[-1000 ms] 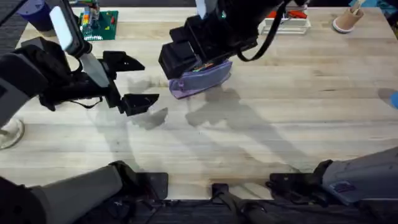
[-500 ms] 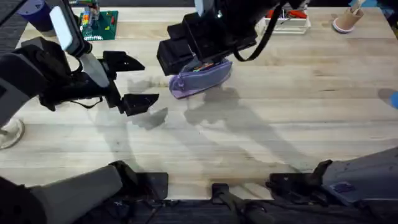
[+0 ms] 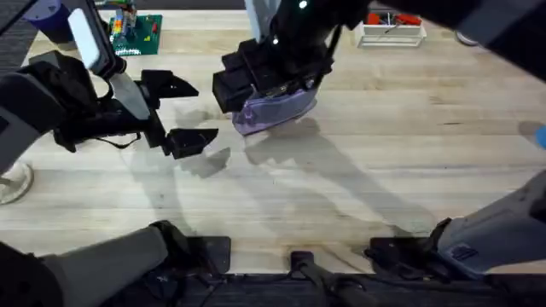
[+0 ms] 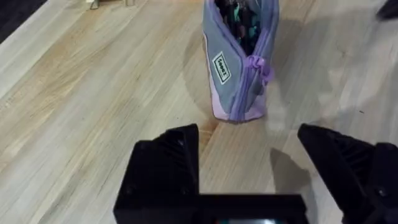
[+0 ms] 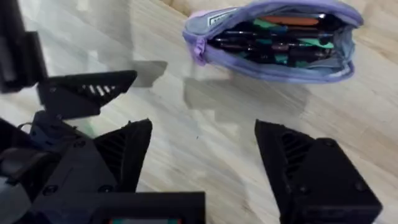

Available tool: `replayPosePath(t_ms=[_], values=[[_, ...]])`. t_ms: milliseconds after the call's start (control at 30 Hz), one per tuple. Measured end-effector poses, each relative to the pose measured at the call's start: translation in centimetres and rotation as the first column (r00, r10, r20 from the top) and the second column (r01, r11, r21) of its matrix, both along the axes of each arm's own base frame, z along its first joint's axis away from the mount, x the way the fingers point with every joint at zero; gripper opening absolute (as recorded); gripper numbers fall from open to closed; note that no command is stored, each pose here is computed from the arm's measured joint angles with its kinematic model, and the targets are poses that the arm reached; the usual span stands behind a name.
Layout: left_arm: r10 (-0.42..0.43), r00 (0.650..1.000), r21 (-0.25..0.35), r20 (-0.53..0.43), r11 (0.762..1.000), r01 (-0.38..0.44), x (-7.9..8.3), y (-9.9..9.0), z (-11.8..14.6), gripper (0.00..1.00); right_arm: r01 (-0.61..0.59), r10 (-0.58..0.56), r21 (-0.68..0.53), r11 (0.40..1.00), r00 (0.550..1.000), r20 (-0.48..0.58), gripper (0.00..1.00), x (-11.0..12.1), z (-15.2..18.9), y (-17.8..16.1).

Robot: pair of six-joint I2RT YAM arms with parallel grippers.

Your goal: Unzip the bag, pick up the pens from the table one at a time and place them inside, then zip the bag closed.

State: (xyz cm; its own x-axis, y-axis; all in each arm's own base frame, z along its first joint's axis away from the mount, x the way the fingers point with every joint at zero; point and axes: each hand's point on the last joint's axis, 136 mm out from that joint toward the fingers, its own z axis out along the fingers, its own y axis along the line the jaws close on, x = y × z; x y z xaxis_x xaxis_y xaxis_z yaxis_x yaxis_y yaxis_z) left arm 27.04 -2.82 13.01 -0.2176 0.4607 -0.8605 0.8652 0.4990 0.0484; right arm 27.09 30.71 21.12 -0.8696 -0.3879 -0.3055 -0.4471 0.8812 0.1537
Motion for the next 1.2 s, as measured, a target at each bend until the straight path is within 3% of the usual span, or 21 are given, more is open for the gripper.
replayPosePath(t_ms=[400, 600, 833, 1200], values=[[0.000, 1.000, 0.000, 0.000, 1.000, 0.000, 0.0, 0.0, 0.0, 0.994, 0.098, -0.101, -0.038, 0.994, 0.992, -0.073, 0.996, 0.9, -3.8, 1.1], [0.000, 1.000, 0.000, 0.000, 1.000, 0.000, 0.0, 0.0, 0.0, 0.994, 0.185, -0.184, 0.010, 0.983, 0.980, -0.073, 0.996, 2.2, -5.1, 2.5], [0.000, 1.000, 0.000, 0.000, 1.000, 0.000, 0.0, 0.0, 0.0, 0.994, 0.272, -0.269, 0.010, 0.962, 0.957, -0.106, 0.996, 2.0, -7.4, 2.6], [0.000, 1.000, 0.000, 0.000, 1.000, 0.000, 0.0, 0.0, 0.0, 0.994, 0.346, -0.339, 0.062, 0.936, 0.936, -0.099, 0.996, 3.2, -8.0, 3.8]])
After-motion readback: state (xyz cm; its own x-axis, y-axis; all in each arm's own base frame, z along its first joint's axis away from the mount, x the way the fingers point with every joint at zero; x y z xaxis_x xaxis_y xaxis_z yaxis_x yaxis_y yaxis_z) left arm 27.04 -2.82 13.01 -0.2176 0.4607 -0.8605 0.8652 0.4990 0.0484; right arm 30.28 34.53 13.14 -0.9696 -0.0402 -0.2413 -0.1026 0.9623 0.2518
